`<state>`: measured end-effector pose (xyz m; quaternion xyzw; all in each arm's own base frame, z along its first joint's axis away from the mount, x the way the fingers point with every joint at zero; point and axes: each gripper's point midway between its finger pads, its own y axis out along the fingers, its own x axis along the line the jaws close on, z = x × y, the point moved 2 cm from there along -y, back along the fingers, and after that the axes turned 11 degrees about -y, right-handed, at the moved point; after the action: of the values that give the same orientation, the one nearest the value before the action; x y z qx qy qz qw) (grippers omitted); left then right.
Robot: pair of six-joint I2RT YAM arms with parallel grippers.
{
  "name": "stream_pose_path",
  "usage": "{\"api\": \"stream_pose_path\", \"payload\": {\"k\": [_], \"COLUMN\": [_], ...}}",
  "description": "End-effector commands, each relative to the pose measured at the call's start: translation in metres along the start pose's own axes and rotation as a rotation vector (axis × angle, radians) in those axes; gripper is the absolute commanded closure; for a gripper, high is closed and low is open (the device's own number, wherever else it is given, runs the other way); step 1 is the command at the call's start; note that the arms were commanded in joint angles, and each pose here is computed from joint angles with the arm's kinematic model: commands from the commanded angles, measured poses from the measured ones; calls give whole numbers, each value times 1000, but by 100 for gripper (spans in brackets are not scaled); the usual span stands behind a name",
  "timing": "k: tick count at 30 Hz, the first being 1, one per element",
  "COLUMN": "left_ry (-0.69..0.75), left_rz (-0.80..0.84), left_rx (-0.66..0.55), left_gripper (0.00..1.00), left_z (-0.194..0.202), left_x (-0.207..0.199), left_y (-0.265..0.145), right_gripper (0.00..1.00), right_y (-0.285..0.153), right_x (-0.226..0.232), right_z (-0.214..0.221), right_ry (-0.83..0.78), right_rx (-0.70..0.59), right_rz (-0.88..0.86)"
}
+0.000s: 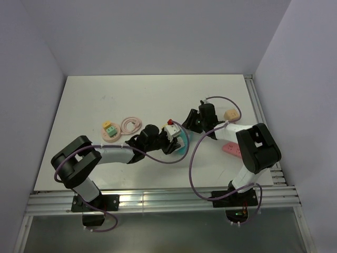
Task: Insert the plug
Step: Insert the plug into the socket.
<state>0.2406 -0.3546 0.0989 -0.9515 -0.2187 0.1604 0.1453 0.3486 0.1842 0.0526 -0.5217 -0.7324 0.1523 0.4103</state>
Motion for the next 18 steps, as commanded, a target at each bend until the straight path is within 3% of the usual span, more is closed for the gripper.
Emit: {"api": "stream_pose_path", "payload": {"k": [1,18], "left_ry": [-41,-142], "left_rz": [-71,-180], "left_rx": [25,50], "left_gripper": [100,100], "left_z": [14,31], "left_x": [1,2], "left_y": [-5,-8], "right_gripper": [47,57], "right_y": [0,-14], "right_x": [9,1], "right_z": [15,30], "right_ry": [29,80], "right_rx": [42,9], "right_rz": [-44,-31]}}
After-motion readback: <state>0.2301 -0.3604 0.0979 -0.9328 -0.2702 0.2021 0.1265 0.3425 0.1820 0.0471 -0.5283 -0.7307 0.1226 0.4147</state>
